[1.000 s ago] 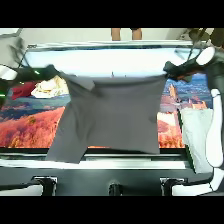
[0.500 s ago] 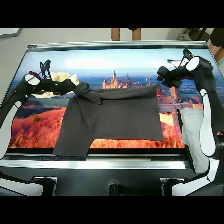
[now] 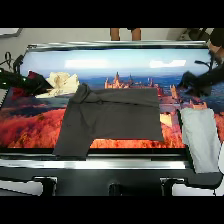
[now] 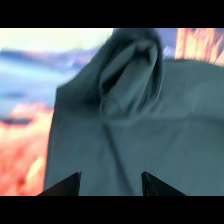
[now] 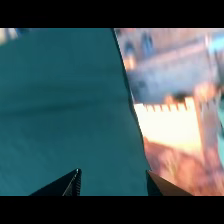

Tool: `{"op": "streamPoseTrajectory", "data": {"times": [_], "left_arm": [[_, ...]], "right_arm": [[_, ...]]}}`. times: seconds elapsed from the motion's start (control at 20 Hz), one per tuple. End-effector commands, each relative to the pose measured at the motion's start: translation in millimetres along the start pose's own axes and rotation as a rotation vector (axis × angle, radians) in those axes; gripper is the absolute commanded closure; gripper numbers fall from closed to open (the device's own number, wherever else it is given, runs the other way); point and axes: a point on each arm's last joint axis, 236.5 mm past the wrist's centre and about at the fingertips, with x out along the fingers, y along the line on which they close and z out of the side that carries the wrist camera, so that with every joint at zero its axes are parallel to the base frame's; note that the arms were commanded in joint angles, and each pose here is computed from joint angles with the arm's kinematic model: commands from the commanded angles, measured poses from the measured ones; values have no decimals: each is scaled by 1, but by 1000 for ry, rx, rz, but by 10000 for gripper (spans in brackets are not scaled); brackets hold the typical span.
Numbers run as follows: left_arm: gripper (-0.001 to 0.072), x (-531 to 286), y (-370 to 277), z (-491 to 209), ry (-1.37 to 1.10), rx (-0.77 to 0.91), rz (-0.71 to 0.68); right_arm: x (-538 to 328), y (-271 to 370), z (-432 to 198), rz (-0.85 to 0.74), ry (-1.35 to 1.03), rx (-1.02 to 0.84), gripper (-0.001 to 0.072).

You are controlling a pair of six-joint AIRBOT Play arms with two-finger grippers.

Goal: Fold the shirts.

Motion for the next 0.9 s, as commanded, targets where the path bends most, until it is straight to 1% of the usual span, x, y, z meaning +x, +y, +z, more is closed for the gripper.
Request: {"op": "streamPoseTrajectory", "data": {"times": [0.0, 0.05, 0.25, 0.45, 0.7, 0.75, 0.8, 0.85], "left_arm": [[248, -2, 47, -64, 177, -39, 138], [279, 8, 52, -81, 211, -45, 133], [279, 59, 62, -128, 307, -63, 80], [279, 94, 65, -129, 263, -13, 84], [280, 122, 75, -134, 301, -29, 84], [290, 125, 75, -132, 294, -24, 81], [332, 128, 74, -129, 280, -20, 77], [333, 129, 74, -126, 269, -16, 80]], "right_arm": [[23, -18, -70, 4, 201, -7, 198], [34, -20, -82, 17, 204, 5, 198], [59, -27, -115, 36, 235, 0, 199], [61, -28, -112, 36, 221, -1, 216], [63, -28, -107, 35, 200, 0, 216], [63, -28, -107, 35, 199, 0, 216], [63, -28, -108, 35, 200, 0, 217], [63, -28, -109, 35, 206, 0, 217]]}}
